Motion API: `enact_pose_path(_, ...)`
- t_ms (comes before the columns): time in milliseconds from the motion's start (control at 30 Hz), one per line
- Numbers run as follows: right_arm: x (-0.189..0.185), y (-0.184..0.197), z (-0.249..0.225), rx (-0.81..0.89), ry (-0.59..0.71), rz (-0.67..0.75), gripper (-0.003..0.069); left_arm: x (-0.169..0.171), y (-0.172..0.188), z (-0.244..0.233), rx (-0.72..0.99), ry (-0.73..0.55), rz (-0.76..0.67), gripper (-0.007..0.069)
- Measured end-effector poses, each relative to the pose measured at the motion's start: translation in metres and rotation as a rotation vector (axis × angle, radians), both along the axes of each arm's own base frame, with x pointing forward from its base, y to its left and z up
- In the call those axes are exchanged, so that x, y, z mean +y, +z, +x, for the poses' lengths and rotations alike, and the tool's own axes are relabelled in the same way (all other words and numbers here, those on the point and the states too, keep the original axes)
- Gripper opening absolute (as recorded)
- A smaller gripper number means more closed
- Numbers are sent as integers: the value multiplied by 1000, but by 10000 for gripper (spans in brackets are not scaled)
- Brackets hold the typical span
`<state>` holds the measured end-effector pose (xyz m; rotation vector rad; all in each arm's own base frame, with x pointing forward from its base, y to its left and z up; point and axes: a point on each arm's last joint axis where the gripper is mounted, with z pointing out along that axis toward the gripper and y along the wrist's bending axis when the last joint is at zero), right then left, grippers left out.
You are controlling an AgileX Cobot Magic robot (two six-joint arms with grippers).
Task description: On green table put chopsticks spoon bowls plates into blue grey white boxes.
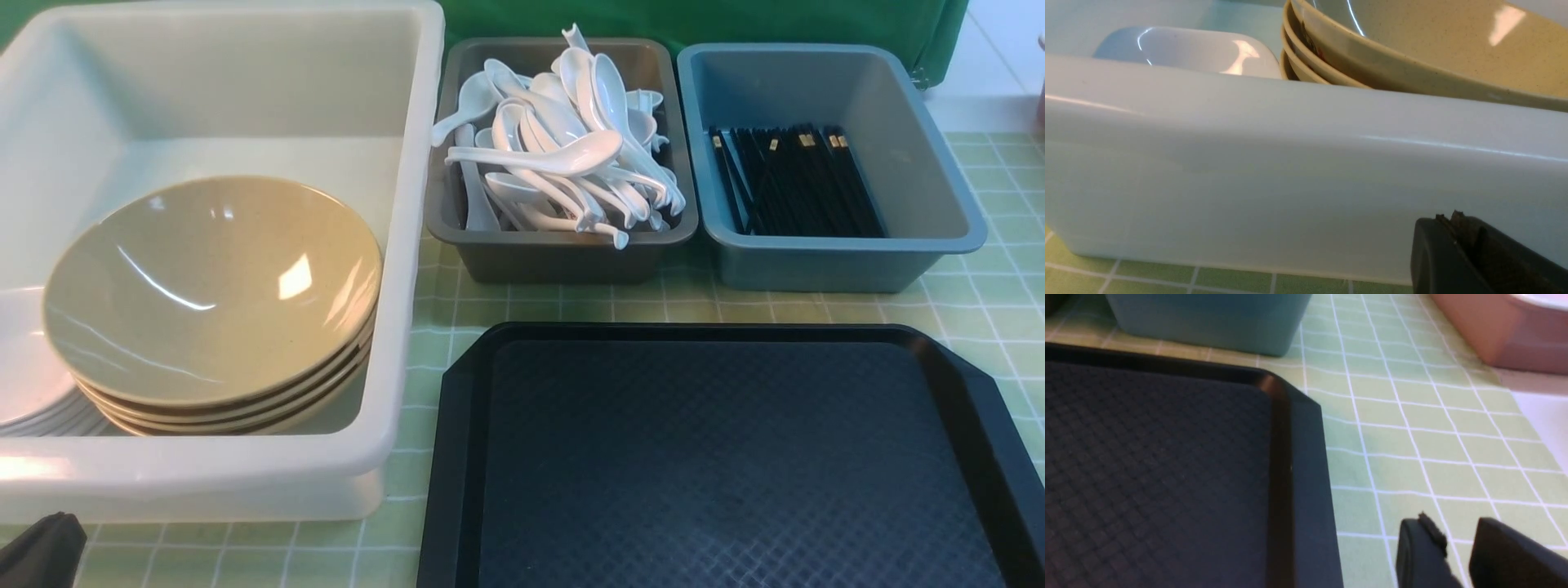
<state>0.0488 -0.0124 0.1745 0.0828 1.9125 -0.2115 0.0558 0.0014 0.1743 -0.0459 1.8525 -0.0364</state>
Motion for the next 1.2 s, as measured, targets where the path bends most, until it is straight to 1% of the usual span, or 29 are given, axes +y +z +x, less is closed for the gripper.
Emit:
enact_pose_path(333,2,0,1,-18,33,-2,204,0,0,0,0,0,0,-1)
enact_pose_path(1200,2,0,1,-18,33,-2,216,1,2,-2,-37,21,-1,-1)
